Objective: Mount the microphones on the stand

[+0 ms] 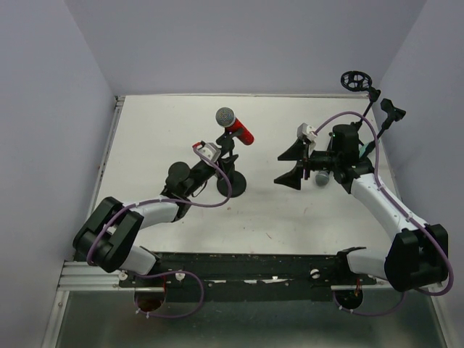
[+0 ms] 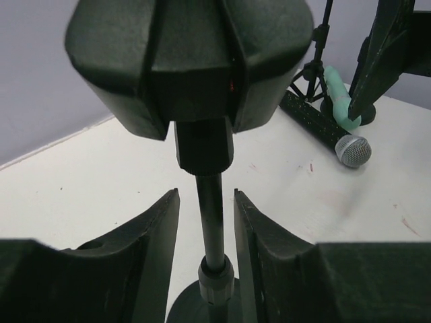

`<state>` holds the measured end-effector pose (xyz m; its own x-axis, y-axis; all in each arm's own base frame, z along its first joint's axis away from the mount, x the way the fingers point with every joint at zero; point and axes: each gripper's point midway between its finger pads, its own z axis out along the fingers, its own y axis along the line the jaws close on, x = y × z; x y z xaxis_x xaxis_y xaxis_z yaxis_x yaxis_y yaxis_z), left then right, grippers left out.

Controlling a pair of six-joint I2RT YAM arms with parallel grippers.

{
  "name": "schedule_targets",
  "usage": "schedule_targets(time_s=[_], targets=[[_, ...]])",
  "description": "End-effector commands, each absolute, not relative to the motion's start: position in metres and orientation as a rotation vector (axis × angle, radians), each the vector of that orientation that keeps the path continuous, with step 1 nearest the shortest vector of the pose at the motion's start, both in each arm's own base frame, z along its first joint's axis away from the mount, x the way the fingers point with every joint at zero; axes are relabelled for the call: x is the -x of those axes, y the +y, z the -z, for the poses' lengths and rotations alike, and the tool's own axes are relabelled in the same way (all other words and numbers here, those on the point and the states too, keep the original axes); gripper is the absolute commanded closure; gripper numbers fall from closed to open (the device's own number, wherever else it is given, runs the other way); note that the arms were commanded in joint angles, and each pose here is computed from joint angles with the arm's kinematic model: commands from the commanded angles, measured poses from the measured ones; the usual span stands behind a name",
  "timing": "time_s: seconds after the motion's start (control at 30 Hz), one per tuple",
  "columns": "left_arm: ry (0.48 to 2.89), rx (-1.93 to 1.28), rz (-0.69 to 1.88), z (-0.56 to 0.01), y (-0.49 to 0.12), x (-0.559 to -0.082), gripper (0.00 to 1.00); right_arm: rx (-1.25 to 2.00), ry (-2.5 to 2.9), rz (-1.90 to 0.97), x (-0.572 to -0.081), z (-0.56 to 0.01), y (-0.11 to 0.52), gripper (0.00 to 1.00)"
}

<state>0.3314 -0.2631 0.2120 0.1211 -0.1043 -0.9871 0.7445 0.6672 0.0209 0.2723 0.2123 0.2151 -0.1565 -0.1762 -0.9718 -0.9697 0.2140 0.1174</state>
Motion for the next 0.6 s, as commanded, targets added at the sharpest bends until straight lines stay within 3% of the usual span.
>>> schedule_targets(time_s=[0.0, 0.3, 0.57], targets=[[1.223, -0.571, 0.665, -0.239, -0.266, -0.339, 0.57, 1.151, 1.515, -1.091, -0.269, -0.221, 0.215, 0.0], [1.193, -0.572, 0.678, -0.25, -0.268, -0.338, 1.0, 1.145, 1.54, -1.1, -0.272, -0.214, 0.215, 0.0], [1.211, -0.477, 0.632, -0.27, -0.24, -0.36, 1.0, 1.154, 1.54, -1.096, -0.271, -0.214, 0.215, 0.0]])
